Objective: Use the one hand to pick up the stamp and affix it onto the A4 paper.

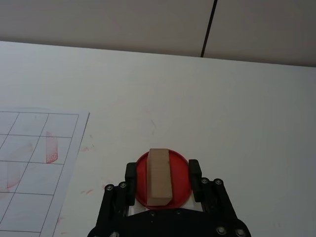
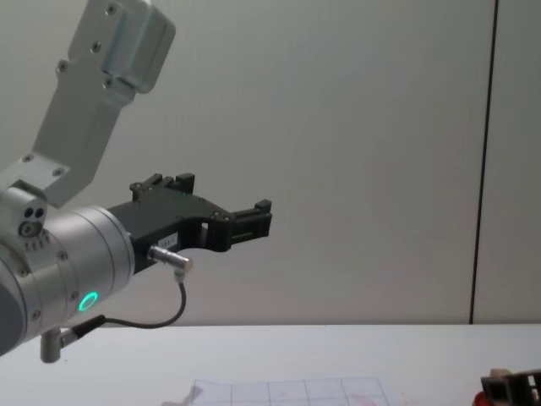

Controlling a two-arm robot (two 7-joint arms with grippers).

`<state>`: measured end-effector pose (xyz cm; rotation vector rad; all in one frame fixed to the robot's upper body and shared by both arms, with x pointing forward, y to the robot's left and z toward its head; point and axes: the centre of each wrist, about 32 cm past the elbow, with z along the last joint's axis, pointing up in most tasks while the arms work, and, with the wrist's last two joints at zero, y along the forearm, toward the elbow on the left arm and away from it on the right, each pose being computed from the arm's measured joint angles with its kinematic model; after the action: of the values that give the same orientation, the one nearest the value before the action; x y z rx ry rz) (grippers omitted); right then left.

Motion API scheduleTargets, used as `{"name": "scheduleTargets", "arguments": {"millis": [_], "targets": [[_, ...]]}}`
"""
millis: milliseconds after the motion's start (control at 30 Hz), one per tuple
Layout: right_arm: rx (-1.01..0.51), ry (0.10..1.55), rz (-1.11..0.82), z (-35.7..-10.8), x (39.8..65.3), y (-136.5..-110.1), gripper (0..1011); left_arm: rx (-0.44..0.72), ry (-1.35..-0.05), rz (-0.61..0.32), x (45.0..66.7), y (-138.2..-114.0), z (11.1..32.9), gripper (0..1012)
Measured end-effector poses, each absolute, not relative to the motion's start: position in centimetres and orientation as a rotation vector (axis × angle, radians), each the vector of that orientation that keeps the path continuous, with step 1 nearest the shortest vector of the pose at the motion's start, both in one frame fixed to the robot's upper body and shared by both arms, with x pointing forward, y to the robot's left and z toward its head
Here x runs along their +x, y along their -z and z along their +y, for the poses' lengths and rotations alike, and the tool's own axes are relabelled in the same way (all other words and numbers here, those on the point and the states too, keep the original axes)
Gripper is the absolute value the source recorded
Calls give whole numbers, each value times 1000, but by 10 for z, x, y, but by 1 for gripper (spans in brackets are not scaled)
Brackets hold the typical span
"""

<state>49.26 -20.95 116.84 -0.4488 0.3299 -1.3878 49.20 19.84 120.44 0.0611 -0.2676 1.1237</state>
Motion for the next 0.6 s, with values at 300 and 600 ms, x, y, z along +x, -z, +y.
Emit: {"name": "scheduleTargets", "arguments": {"millis": [300, 600], "targets": [[-395, 1394, 260, -215, 488, -1172, 868, 61, -1124, -268, 492, -1204, 198, 1001], [-315, 1390, 159, -227, 479, -1178, 1001, 61, -1124, -268, 492, -1204, 198, 1001]]}}
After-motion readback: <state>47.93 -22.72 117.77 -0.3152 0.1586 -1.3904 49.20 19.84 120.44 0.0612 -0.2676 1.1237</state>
